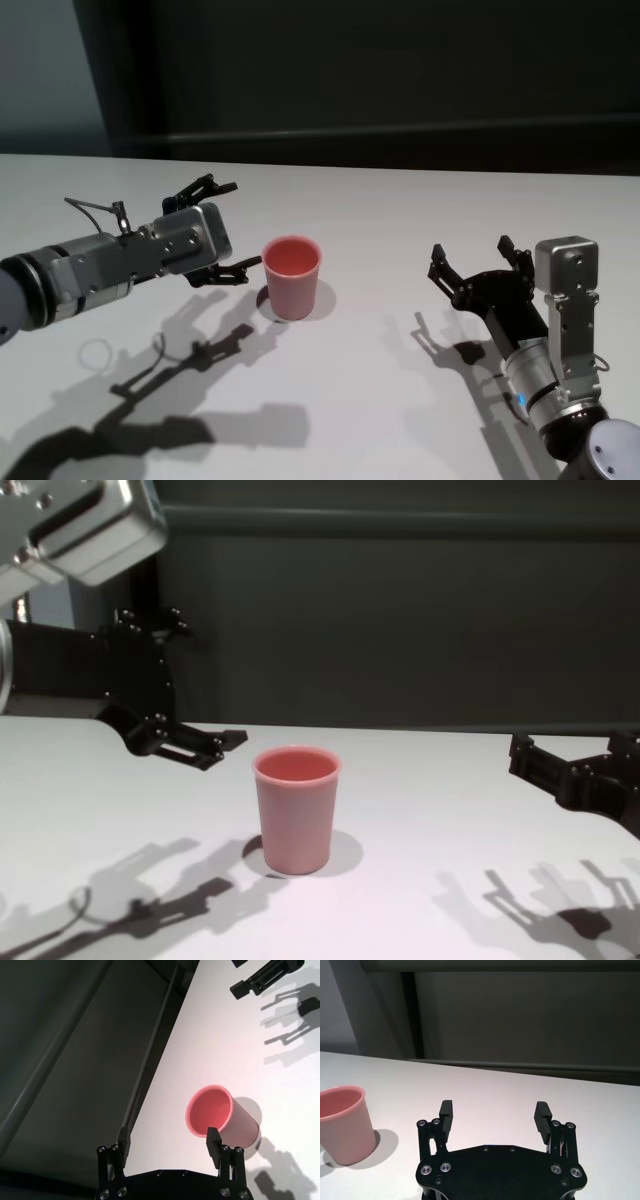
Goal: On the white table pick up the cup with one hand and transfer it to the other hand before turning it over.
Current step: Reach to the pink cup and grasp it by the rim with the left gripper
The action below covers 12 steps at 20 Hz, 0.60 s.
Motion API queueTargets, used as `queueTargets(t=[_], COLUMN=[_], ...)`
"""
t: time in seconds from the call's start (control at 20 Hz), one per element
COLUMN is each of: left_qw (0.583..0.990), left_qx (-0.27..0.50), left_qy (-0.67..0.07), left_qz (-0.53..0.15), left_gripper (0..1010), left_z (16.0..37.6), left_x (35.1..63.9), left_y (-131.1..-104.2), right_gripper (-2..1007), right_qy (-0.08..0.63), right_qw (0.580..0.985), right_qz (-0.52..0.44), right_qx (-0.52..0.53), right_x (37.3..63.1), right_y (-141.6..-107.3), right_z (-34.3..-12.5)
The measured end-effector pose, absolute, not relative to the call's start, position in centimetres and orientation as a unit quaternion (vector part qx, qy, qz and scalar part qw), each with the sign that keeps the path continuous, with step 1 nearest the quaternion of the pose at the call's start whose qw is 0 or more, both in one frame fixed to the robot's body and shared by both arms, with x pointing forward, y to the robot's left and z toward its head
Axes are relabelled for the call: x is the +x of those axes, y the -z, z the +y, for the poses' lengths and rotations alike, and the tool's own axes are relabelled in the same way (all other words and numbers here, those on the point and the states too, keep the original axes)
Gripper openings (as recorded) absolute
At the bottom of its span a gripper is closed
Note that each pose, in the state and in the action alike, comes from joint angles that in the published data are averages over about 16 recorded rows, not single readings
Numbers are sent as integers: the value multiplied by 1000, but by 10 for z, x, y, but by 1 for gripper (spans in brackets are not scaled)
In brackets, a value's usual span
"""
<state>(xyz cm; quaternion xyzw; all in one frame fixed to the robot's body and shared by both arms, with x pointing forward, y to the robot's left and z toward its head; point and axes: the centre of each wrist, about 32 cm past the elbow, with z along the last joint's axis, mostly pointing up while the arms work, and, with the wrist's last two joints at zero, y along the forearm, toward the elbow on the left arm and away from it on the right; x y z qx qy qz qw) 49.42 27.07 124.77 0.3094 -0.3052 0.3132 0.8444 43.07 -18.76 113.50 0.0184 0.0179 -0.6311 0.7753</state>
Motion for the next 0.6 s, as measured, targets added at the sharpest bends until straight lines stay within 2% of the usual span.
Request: queueTargets(t=[0.6], left_qw=[823], left_qx=[399], left_qy=[-182], left_qz=[-360], left_gripper=[1001], left_z=[242], left_x=[513], left_y=[-1274], right_gripper=[1002], right_qy=[631], right_qw=[775], right_qz=[18], right_qx=[18], right_x=[431], right_y=[-1135], right_z=[-188])
